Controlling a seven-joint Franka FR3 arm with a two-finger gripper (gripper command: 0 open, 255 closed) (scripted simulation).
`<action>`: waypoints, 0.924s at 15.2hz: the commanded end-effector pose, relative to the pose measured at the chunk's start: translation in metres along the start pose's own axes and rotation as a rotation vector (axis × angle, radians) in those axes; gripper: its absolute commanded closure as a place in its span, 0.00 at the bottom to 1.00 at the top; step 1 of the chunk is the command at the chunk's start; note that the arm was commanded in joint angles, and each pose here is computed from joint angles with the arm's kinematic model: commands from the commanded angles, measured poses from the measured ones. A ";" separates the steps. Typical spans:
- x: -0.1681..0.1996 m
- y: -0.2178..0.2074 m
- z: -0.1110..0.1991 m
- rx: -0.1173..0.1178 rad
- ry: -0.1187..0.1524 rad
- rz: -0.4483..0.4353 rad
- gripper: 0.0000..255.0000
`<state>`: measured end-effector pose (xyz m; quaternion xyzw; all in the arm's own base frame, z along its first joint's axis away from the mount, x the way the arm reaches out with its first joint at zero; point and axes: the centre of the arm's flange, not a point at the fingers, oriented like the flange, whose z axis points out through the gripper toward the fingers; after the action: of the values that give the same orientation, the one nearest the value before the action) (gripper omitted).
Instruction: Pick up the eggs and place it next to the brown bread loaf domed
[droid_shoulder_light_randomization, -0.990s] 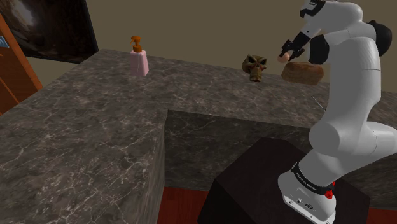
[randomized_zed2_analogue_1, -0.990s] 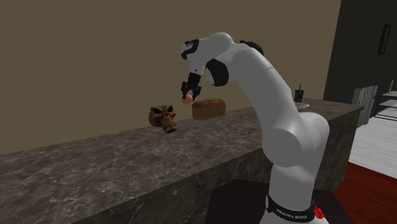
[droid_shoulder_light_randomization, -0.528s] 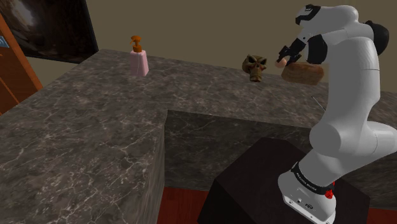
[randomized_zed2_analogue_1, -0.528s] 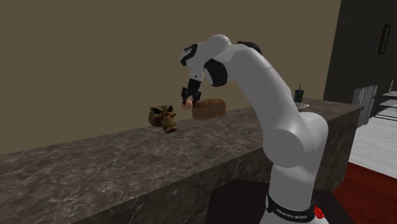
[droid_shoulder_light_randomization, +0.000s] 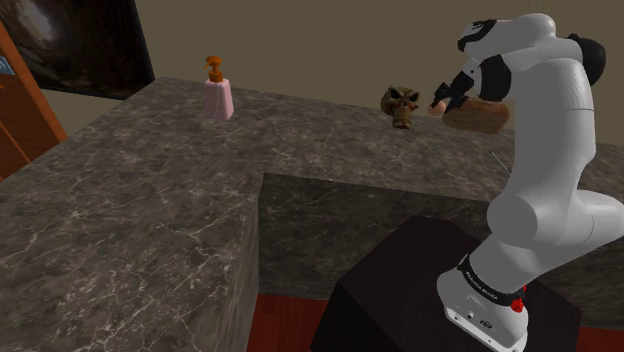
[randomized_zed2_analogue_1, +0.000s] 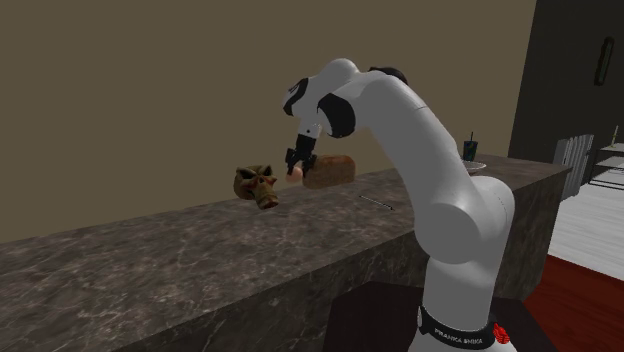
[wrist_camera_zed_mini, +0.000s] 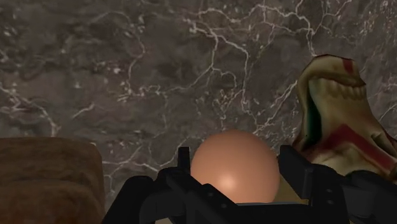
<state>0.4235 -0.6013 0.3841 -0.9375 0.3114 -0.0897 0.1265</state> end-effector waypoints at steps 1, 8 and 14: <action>0.000 0.004 0.010 0.000 0.001 0.000 1.00; -0.003 0.015 0.047 0.000 0.001 0.000 1.00; -0.003 0.015 0.047 0.000 0.001 0.000 1.00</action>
<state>0.4240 -0.6023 0.3349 -0.9375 0.3114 -0.0898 0.1264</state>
